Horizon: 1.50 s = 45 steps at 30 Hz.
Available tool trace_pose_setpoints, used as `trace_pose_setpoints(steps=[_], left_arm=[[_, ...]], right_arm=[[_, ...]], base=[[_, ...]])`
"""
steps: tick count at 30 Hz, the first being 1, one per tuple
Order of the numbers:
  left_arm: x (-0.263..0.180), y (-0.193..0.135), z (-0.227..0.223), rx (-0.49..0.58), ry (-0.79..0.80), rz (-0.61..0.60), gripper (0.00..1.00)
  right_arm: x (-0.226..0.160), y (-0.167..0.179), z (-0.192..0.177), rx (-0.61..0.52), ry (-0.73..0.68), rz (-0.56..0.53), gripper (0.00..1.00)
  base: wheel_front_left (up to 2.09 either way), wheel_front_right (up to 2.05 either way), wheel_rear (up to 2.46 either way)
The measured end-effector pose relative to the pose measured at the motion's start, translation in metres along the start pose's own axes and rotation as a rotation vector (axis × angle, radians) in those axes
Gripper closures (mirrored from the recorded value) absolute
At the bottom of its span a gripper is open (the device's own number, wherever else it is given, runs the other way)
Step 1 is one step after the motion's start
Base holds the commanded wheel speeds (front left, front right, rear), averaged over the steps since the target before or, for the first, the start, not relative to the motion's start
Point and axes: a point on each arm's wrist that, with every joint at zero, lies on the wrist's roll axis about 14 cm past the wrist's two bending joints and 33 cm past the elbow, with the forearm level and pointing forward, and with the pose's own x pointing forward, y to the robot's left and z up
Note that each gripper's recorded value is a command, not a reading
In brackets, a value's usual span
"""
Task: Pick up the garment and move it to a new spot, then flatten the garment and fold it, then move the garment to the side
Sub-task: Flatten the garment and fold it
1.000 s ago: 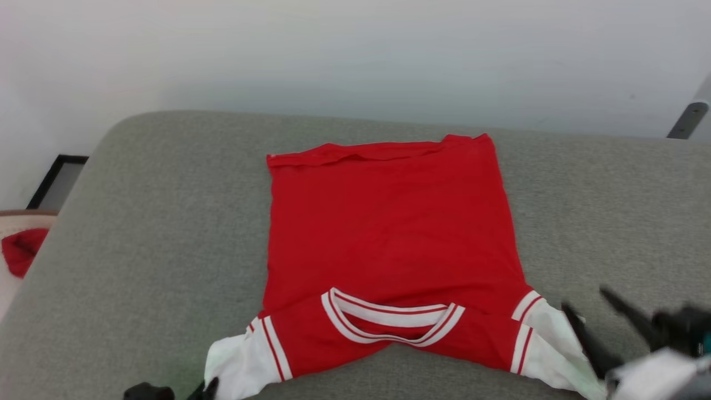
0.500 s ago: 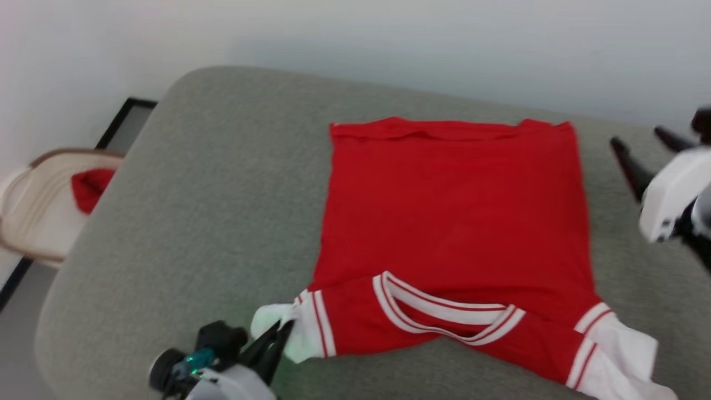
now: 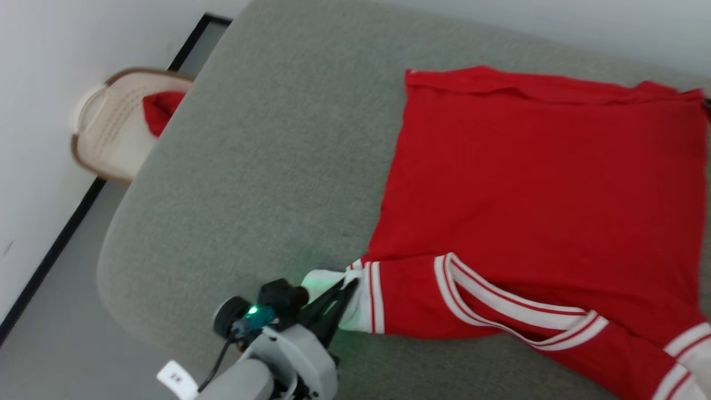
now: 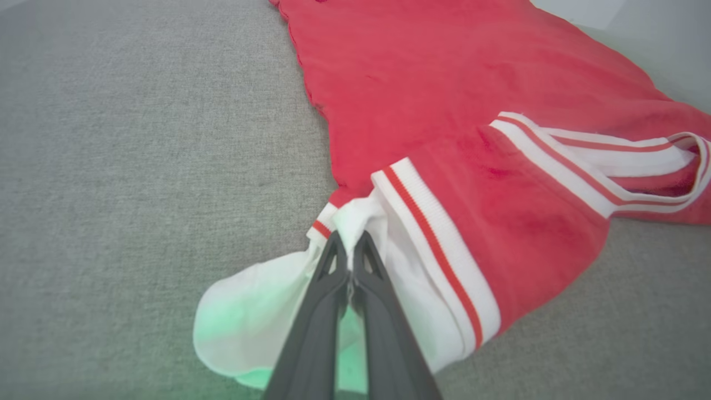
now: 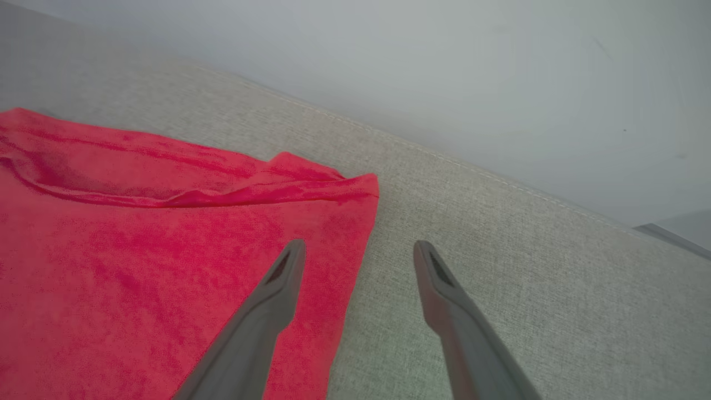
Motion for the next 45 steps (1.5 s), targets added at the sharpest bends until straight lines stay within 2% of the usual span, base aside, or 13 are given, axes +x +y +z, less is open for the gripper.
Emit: trace_pose_setpoints(steps=[9, 14, 15, 16, 20, 30, 40, 45], left_arm=[[0.007, 0.008, -0.017, -0.018, 0.057, 0.032, 1.0], [0.007, 0.016, -0.021, -0.024, 0.07, 0.059, 1.0], [0.008, 0.017, -0.021, -0.027, 0.072, 0.064, 1.0], [0.008, 0.017, -0.022, -0.031, 0.073, 0.069, 1.0], [0.008, 0.021, -0.025, -0.037, 0.078, 0.084, 1.0], [0.007, 0.027, -0.023, -0.026, 0.074, 0.095, 1.0], [-0.001, 0.047, -0.015, 0.016, 0.057, 0.107, 1.0], [-0.001, 0.044, -0.014, 0.031, 0.051, 0.078, 1.0]], right_arm=[[0.054, 0.008, -0.047, 0.042, 0.238, -0.001, 0.0], [0.068, 0.011, -0.055, 0.079, 0.317, 0.009, 0.0], [0.07, 0.009, -0.057, 0.079, 0.343, 0.007, 0.56], [0.071, 0.009, -0.059, 0.07, 0.365, 0.005, 1.0], [0.075, 0.011, -0.063, 0.058, 0.414, 0.004, 1.0], [0.069, 0.018, -0.056, 0.09, 0.369, 0.012, 1.0], [0.033, 0.059, -0.057, 0.064, 0.353, 0.091, 1.0], [0.008, 0.064, -0.067, 0.029, 0.312, 0.124, 1.0]], base=[[0.0, 0.0, 0.0], [0.0, 0.0, 0.0], [0.0, 0.0, 0.0], [0.0, 0.0, 0.0], [0.0, 0.0, 0.0], [0.0, 0.0, 0.0], [0.0, 0.0, 0.0], [0.0, 0.0, 0.0]])
